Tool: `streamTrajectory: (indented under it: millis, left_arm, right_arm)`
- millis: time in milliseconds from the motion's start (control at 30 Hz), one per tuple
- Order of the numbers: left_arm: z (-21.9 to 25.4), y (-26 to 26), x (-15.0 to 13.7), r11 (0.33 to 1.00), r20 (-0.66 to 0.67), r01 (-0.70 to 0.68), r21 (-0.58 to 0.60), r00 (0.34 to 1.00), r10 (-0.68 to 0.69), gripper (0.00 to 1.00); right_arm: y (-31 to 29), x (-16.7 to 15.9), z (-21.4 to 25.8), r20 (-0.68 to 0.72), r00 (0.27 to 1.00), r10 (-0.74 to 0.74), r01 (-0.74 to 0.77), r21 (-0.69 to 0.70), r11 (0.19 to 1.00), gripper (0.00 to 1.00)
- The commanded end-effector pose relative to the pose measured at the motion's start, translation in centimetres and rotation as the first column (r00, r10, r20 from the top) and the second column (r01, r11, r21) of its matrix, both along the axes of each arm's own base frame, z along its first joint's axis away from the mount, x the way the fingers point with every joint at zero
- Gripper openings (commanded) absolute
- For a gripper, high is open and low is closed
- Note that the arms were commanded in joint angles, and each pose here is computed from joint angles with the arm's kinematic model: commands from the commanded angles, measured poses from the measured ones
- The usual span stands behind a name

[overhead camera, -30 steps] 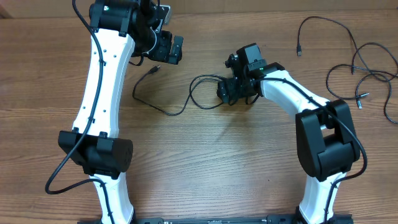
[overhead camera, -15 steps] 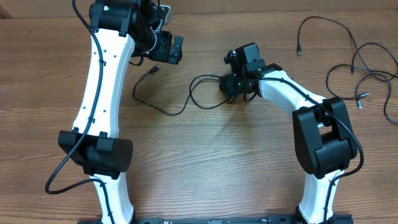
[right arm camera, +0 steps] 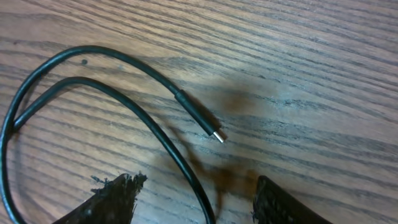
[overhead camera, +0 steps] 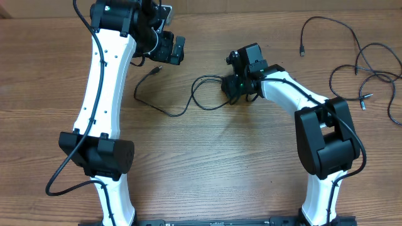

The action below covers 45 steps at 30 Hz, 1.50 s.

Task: Untangle cables
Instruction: 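Pull the last cable with the right gripper to the upper right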

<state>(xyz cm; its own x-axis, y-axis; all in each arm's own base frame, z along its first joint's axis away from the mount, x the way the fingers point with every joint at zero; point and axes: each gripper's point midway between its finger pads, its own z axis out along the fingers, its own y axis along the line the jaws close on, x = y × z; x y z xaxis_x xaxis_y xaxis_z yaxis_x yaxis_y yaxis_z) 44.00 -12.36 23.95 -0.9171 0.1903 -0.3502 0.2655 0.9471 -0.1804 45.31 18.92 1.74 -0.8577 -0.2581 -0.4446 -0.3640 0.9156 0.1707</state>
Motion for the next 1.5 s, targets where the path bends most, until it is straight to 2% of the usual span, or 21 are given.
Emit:
streamTrajectory:
  millis: [0, 33, 300, 333, 400, 633, 733, 833, 967, 1133, 1300, 1400, 1467]
  left_arm:
    - [1.4, -0.3, -0.1, 1.000, 0.040, 0.021, -0.013, 0.999, -0.021, 1.00]
    - [1.4, -0.3, -0.1, 1.000, 0.040, 0.022, -0.013, 0.999, -0.021, 1.00]
    - [1.4, -0.3, -0.1, 1.000, 0.040, 0.022, -0.013, 0.999, -0.021, 1.00]
    - [1.4, -0.3, -0.1, 1.000, 0.040, 0.022, -0.013, 0.999, -0.021, 1.00]
    - [1.4, -0.3, -0.1, 1.000, 0.040, 0.022, -0.013, 0.999, -0.021, 1.00]
    - [1.4, -0.3, -0.1, 1.000, 0.040, 0.022, -0.013, 0.999, -0.021, 1.00]
    - [1.4, -0.3, -0.1, 1.000, 0.040, 0.022, -0.013, 0.999, -0.021, 1.00]
    - [1.4, -0.3, -0.1, 1.000, 0.040, 0.022, -0.013, 0.999, -0.021, 1.00]
    - [1.4, -0.3, -0.1, 1.000, 0.040, 0.022, -0.013, 0.999, -0.021, 1.00]
    - [1.4, -0.3, -0.1, 1.000, 0.040, 0.022, -0.013, 0.999, -0.021, 1.00]
    - [1.4, -0.3, -0.1, 1.000, 0.040, 0.022, -0.013, 0.999, -0.021, 1.00]
    - [1.4, -0.3, -0.1, 1.000, 0.040, 0.022, -0.013, 0.999, -0.021, 1.00]
    - [1.4, -0.3, -0.1, 1.000, 0.040, 0.022, -0.013, 0.999, -0.021, 1.00]
  right_arm:
    - [0.1, 0.0, -1.8, -0.023, 1.000, 0.002, -0.003, -0.011, 1.000, 0.64]
    - [0.1, 0.0, -2.3, -0.029, 1.000, 0.002, -0.003, -0.013, 1.000, 0.63]
    - [0.1, 0.1, -2.5, -0.026, 1.000, 0.002, -0.002, -0.012, 1.000, 0.24]
    - [0.1, 0.1, -2.5, -0.027, 1.000, 0.002, -0.003, -0.013, 1.000, 0.13]
    - [0.1, 0.0, -2.5, -0.029, 1.000, 0.000, 0.000, -0.011, 1.000, 0.04]
    - [0.1, 0.6, -1.6, -0.029, 0.999, -0.033, 0.033, 0.002, 0.999, 0.04]
    - [-0.4, 0.8, 0.4, -0.037, 0.998, -0.046, 0.045, -0.019, 0.999, 0.04]
    - [-1.6, 1.0, 3.1, -0.021, 0.997, -0.076, 0.074, -0.080, 0.994, 0.04]
    - [-3.7, 0.6, 9.1, 0.047, 0.991, -0.122, 0.128, -0.158, 0.979, 0.04]
    - [-5.3, -0.3, 15.1, 0.152, 0.977, -0.152, 0.175, -0.154, 0.972, 0.04]
    - [-10.1, -1.7, 20.1, 0.237, 0.930, -0.282, 0.325, -0.168, 0.931, 0.04]
    - [-13.6, -2.7, 21.3, 0.237, 0.902, -0.360, 0.405, -0.178, 0.897, 0.04]
    - [-17.6, -3.9, 21.7, 0.210, 0.861, -0.463, 0.499, -0.179, 0.848, 0.04]
